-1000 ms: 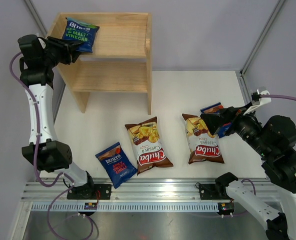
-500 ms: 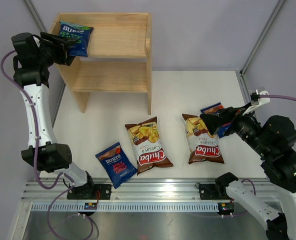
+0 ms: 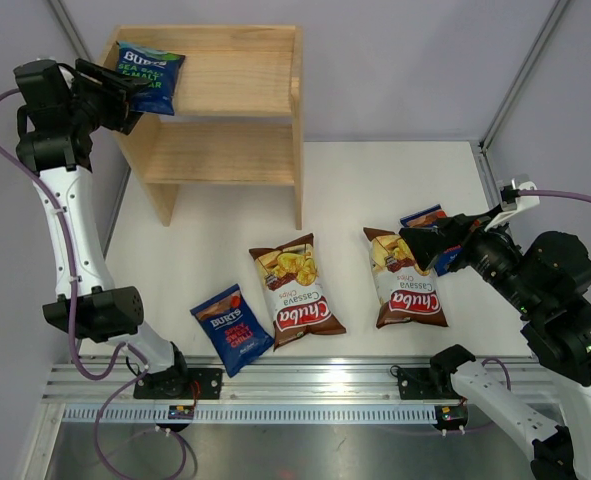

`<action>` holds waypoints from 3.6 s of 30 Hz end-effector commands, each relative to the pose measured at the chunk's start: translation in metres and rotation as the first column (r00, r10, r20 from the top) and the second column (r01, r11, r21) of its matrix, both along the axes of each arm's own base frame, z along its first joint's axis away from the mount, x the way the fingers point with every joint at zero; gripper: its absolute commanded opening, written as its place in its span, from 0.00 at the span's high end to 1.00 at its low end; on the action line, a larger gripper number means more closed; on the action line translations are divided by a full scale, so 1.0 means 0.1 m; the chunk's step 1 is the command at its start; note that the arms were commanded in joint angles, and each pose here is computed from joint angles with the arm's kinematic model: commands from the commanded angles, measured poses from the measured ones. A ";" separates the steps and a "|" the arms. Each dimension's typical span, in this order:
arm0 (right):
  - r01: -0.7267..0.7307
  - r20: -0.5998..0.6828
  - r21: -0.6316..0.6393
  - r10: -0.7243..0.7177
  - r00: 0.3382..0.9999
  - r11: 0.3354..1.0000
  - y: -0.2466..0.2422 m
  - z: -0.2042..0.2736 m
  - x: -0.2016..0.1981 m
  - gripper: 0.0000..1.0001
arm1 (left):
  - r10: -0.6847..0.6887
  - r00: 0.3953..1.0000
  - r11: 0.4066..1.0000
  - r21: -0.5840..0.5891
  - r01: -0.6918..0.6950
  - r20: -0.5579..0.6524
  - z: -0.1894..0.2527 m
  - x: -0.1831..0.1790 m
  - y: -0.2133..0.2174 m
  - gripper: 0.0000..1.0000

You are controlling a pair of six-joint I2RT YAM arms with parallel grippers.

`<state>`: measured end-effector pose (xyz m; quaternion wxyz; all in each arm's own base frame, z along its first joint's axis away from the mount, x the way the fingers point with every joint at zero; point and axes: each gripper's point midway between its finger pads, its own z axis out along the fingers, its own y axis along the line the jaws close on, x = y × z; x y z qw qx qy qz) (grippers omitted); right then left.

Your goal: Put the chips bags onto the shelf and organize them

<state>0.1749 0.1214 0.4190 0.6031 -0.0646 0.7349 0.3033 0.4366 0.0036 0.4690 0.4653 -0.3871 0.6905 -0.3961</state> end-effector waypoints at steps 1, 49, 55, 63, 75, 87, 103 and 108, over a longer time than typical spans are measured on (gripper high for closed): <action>-0.011 0.051 0.007 0.011 0.999 1.000 0.02 0.11 0.01 0.01 | 0.002 1.000 0.997 0.082 -0.001 -0.017 -0.06 0.02 0.09 0.40; -0.042 0.040 0.005 0.041 0.998 0.999 0.09 0.06 0.03 0.00 | -0.063 0.997 0.990 0.128 0.056 0.045 0.06 -0.12 0.02 0.66; -0.037 0.043 0.003 0.037 0.998 0.999 0.07 0.06 0.02 0.00 | -0.054 0.996 0.998 0.013 0.053 0.067 0.08 -0.05 -0.02 0.67; -0.036 0.045 0.000 0.036 0.998 0.999 0.06 0.05 0.01 0.01 | -0.038 0.998 0.998 -0.052 0.041 0.058 0.05 -0.06 0.06 0.60; -0.034 0.045 0.006 0.034 0.998 0.999 0.06 0.03 0.01 0.00 | 0.014 0.999 0.995 -0.103 -0.008 0.053 0.03 -0.06 0.37 0.71; -0.032 0.046 0.007 0.032 0.998 0.999 0.06 0.03 0.01 0.00 | 0.004 0.997 0.986 -0.169 0.008 0.073 0.04 -0.02 0.34 0.68; -0.035 0.041 0.007 0.035 0.999 0.999 0.06 0.01 0.00 0.01 | 0.057 0.990 0.979 -0.201 -0.030 0.127 0.20 0.01 0.21 0.66; -0.038 0.040 0.008 0.038 0.998 0.999 0.07 0.01 -0.01 0.01 | 0.119 0.984 0.975 -0.200 -0.091 0.133 0.15 -0.06 0.23 0.49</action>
